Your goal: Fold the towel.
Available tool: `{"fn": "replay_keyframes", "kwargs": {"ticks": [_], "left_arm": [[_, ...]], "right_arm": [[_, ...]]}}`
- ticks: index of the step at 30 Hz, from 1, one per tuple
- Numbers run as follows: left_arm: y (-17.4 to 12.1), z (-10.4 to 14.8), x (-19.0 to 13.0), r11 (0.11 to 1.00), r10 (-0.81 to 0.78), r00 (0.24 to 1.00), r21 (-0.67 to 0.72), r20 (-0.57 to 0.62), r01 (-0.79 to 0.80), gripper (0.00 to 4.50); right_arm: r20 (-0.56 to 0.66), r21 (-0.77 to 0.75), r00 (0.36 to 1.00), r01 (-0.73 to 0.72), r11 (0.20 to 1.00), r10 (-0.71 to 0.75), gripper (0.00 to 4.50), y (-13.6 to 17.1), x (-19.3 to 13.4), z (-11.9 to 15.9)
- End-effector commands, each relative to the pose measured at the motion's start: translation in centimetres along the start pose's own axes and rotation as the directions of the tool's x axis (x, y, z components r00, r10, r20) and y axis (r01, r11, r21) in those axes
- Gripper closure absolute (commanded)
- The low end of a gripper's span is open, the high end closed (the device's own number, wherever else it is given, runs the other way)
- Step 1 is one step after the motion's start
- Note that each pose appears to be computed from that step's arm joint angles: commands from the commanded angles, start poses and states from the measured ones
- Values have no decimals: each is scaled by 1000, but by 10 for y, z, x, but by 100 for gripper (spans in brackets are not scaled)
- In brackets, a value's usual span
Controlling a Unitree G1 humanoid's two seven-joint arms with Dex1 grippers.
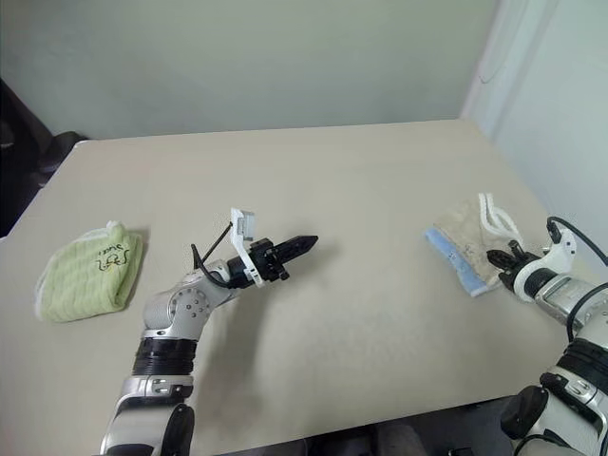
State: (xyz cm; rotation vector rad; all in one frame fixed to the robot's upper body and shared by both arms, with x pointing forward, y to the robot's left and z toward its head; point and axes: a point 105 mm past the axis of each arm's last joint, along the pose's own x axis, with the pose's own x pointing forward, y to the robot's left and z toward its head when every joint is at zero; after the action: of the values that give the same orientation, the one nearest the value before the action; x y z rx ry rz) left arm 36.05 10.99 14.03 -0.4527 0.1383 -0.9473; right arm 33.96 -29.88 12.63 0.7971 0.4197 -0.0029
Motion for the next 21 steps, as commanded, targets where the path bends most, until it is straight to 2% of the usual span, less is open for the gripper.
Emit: {"fn": "replay_keyframes", "kwargs": {"ticks": [1,5,13,21], "left_arm": [[-6,7,1,999,-23,1000,27,15,23,450],[-6,4,-1,1000,-19,1000,22,16,19,450],[-7,4,-1,1000,-15,1000,17,25,15,450],[-5,6,-4,1000,-10,1000,18,30,9,450]], "right_arm": [[39,-51,999,4,999,-2,420,5,-5,10],[72,-93,997,-23,995,30,294,11,-9,20],[149,-152,980,-109,982,132,5,28,-21,37],[178,-227,979,-61,972,103,1,11,-46,45]]}}
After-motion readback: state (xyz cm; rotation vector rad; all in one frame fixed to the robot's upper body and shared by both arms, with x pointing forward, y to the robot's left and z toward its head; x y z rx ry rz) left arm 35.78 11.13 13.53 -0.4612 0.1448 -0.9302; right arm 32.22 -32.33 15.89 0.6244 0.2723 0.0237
